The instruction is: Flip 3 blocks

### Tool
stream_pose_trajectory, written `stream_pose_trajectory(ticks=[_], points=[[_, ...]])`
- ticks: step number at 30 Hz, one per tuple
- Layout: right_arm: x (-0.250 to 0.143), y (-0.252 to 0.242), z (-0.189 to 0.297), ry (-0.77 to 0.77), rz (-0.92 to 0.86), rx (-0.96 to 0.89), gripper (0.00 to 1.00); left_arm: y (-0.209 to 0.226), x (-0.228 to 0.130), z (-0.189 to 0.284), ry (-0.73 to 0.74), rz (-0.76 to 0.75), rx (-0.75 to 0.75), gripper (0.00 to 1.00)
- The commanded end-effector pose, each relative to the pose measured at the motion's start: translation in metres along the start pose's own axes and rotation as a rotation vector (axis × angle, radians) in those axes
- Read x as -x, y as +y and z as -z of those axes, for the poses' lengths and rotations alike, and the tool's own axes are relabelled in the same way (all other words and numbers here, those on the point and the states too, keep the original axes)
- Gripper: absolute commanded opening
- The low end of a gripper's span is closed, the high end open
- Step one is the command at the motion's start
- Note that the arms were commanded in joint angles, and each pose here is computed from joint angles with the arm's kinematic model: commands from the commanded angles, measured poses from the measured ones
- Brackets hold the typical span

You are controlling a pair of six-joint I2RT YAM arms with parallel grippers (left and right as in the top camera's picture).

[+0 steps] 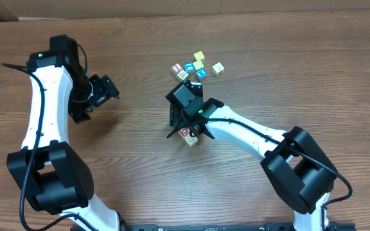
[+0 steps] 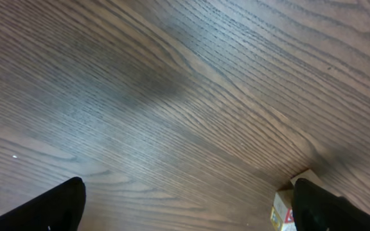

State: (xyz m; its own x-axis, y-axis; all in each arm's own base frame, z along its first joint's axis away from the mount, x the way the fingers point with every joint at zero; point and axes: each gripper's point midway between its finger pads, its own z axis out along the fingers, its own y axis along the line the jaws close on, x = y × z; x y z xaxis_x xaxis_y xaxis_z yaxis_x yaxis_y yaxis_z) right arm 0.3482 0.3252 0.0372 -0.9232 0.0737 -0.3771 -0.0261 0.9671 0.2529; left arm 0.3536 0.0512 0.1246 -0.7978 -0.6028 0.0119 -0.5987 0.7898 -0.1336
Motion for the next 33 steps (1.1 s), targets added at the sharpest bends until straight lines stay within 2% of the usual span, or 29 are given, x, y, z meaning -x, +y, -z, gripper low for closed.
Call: stream_pose_trajectory(ticks=[1, 4, 6, 8, 15, 18, 19, 20, 22, 33], points=[[0.002, 0.004, -0.002, -0.016, -0.007, -0.004, 0.69, 0.000, -0.004, -0.012, 0.025, 0.002, -0.002, 0.85], [-0.001, 0.008, -0.002, -0.014, 0.002, 0.001, 0.68, -0.004, -0.008, -0.017, 0.036, -0.008, -0.013, 0.57], [-0.001, 0.010, -0.002, -0.019, 0.004, 0.008, 0.68, -0.007, -0.010, -0.020, 0.038, -0.018, -0.013, 0.47], [0.000, 0.011, -0.002, -0.022, 0.004, 0.012, 0.68, -0.011, -0.011, -0.022, 0.036, -0.031, -0.014, 0.43], [-0.011, 0.020, -0.001, 0.038, 0.074, 0.065, 0.64, -0.023, -0.014, -0.024, 0.023, -0.070, -0.017, 0.41], [-0.013, 0.018, -0.001, 0.045, 0.111, 0.056, 0.65, -0.029, -0.015, -0.025, 0.016, -0.087, -0.024, 0.31], [-0.014, 0.017, -0.001, 0.048, 0.124, 0.053, 0.65, -0.032, -0.016, -0.025, 0.014, -0.094, -0.025, 0.26], [-0.015, 0.016, -0.001, 0.052, 0.132, 0.050, 0.66, -0.034, -0.016, -0.026, 0.012, -0.108, -0.027, 0.15], [-0.017, 0.017, -0.001, 0.065, 0.150, 0.062, 0.66, -0.043, -0.018, -0.026, 0.000, -0.161, -0.035, 0.06], [0.002, 0.025, 0.023, 0.020, 0.148, 0.117, 0.70, -0.106, -0.031, -0.031, -0.092, -0.431, -0.100, 0.04]])
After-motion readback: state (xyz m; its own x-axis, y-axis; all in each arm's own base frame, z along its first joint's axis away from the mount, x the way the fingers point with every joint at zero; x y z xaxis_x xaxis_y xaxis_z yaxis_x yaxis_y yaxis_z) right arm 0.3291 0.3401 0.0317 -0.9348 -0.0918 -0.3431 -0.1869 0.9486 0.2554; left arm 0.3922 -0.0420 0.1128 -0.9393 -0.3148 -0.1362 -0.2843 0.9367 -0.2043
